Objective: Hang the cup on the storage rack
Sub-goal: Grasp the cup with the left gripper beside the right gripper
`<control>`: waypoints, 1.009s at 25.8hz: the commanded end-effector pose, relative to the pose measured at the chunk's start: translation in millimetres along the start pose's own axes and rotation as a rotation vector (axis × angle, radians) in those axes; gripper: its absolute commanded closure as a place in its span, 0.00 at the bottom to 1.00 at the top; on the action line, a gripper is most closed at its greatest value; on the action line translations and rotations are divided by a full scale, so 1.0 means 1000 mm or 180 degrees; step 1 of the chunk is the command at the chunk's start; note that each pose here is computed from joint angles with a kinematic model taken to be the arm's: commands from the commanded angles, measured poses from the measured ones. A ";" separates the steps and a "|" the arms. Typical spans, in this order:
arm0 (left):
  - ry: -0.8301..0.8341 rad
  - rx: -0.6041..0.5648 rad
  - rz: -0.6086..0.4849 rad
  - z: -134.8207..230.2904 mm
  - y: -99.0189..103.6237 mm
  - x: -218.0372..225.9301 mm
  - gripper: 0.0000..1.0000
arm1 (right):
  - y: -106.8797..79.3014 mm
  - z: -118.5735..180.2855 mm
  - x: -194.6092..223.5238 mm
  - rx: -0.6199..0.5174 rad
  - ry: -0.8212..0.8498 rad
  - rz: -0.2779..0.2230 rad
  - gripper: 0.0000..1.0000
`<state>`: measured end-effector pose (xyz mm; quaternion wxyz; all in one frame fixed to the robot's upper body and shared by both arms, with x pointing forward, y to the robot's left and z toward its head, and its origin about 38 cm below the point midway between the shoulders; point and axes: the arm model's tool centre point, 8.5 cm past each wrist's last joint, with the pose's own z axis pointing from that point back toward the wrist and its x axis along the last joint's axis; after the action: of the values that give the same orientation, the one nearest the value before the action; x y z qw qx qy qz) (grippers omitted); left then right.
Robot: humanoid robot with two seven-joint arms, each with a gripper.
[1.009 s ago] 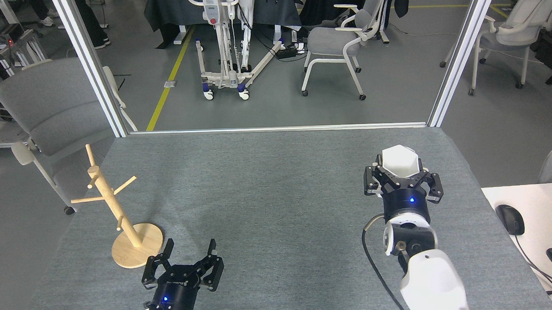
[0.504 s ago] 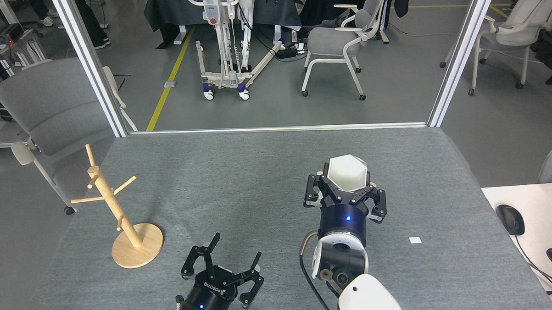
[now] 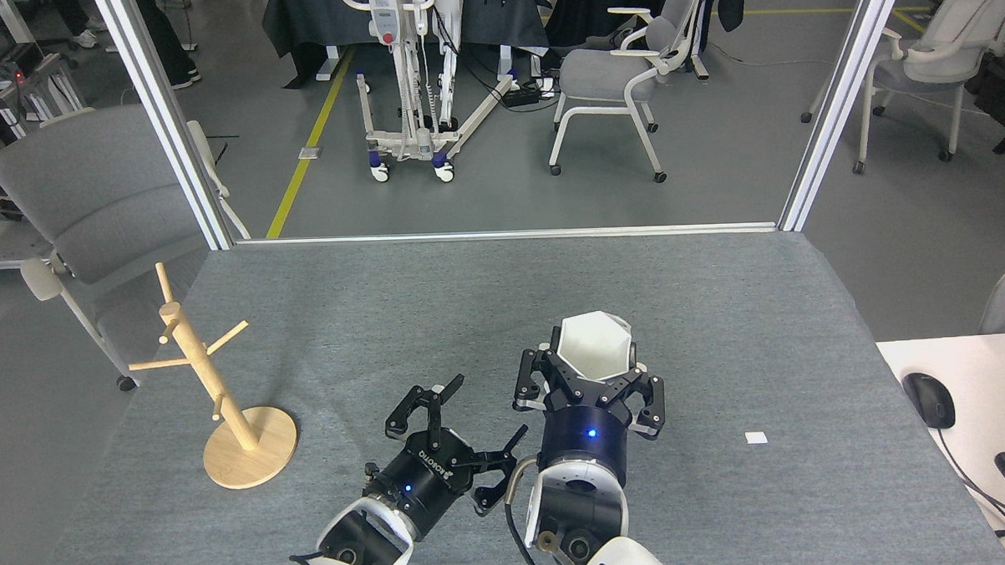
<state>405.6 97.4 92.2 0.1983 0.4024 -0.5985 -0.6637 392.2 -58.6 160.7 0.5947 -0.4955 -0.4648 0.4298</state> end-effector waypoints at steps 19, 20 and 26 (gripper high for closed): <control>-0.0871 -0.0042 0.0142 -0.061 0.019 0.033 0.01 | 0.011 0.003 0.003 0.0069 -0.0041 0.0059 0.71; -0.0901 -0.0038 0.0146 -0.061 0.019 0.035 0.01 | 0.012 0.004 0.005 0.0065 -0.0065 0.0077 0.71; -0.0886 0.0017 0.0163 -0.068 0.027 0.038 0.01 | 0.021 0.012 0.017 0.0119 -0.0136 0.0126 0.72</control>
<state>429.2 23.6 106.8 0.1313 0.2917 -0.6287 -0.7088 385.9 -44.5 145.2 0.5865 -0.4900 -0.4580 0.4541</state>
